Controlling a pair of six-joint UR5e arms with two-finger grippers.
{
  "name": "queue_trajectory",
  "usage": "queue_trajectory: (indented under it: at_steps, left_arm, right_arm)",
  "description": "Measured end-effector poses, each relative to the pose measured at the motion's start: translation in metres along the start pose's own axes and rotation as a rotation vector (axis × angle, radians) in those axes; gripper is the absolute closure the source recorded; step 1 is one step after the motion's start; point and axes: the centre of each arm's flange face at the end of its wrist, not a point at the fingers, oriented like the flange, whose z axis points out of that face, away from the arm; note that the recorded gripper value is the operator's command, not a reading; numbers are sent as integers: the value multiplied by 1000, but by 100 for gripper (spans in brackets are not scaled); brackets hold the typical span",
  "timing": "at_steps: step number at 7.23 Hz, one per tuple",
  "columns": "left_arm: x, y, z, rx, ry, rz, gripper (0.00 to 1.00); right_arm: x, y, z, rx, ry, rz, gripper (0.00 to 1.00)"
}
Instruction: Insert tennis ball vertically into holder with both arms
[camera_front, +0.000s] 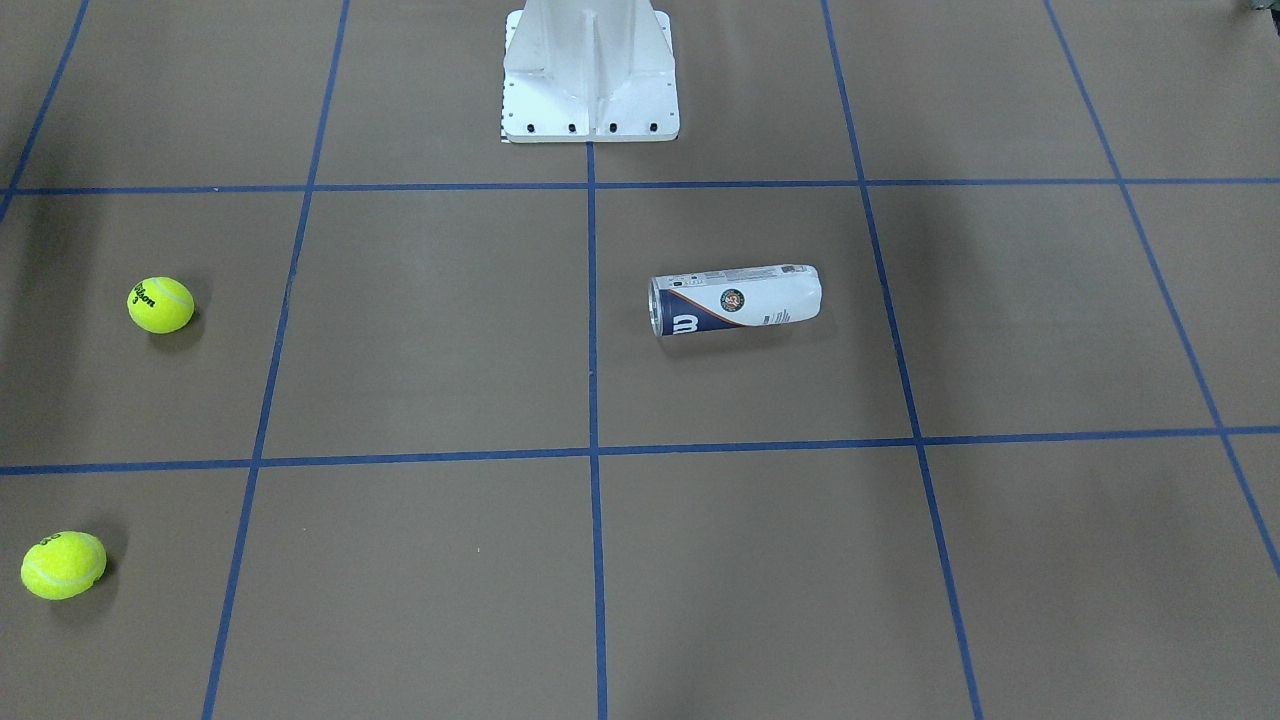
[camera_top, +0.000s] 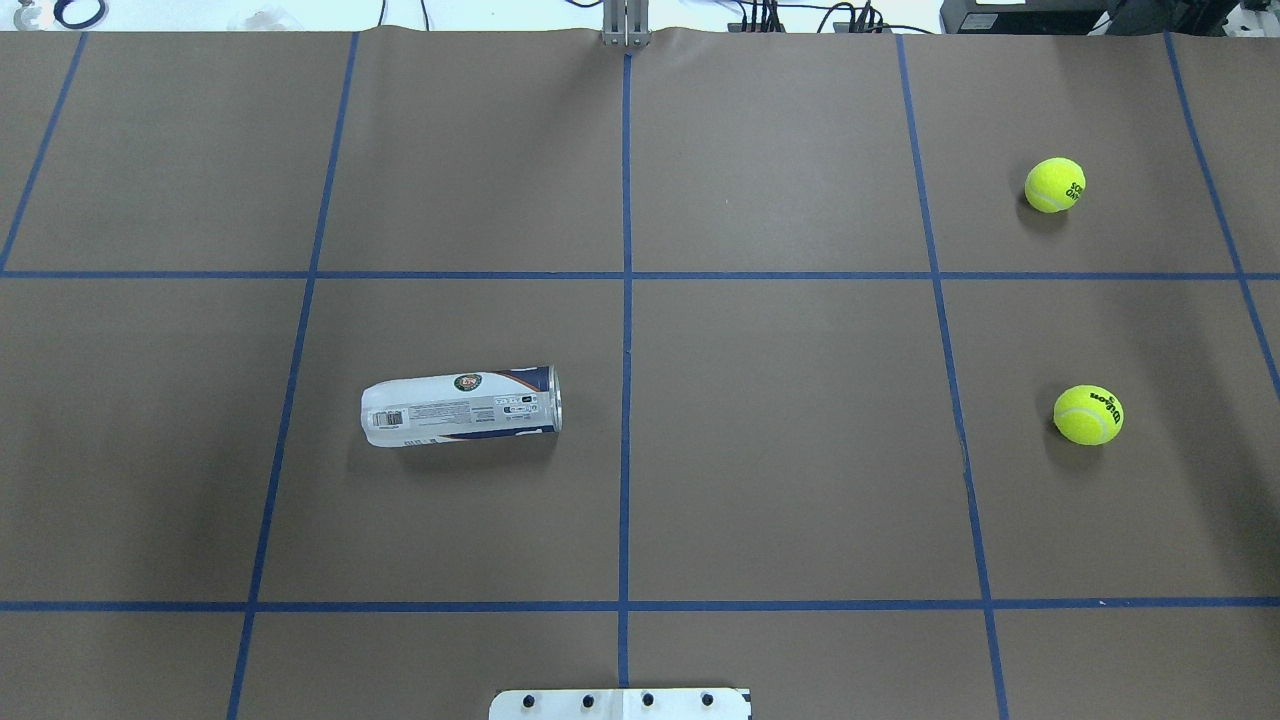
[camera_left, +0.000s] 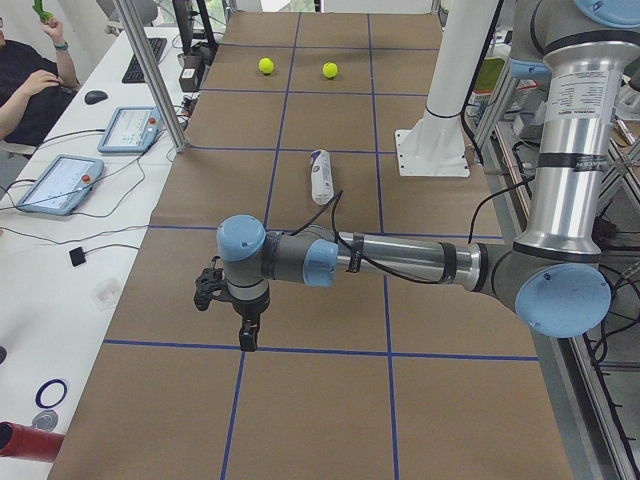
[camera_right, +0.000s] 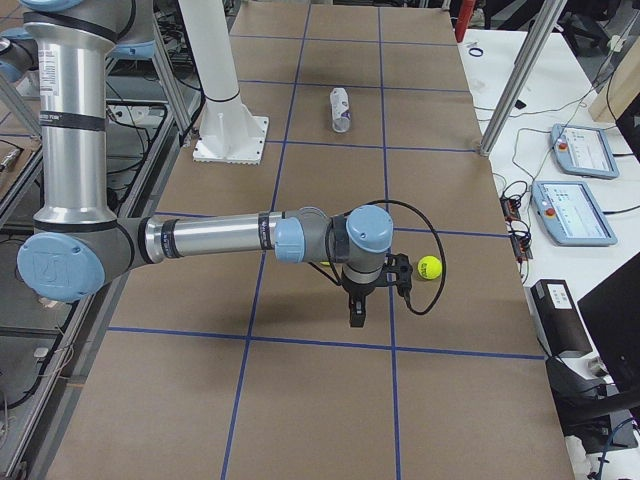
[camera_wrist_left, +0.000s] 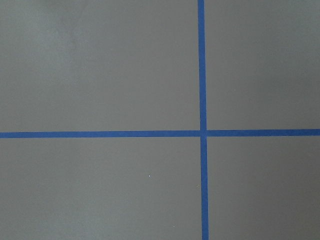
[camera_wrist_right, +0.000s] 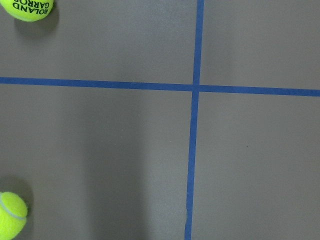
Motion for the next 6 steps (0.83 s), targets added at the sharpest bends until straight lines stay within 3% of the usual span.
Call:
queue_trajectory:
  at_steps: [2,3,5,6]
  left_arm:
    - [69,-45,-52,111,89,124,0]
    - [140,-68,-79,160,129,223,0]
    - [305,-93,-100,166,221,318,0]
    - [372,-92,-96,123,253,341,0]
  right_arm:
    - [-1,0,-1,1,-2,0,1]
    - [0,1,0,0,-3,0,1]
    - [0,1,1,-2,-4,3,1]
    - [1,1,2,-4,-4,5,1]
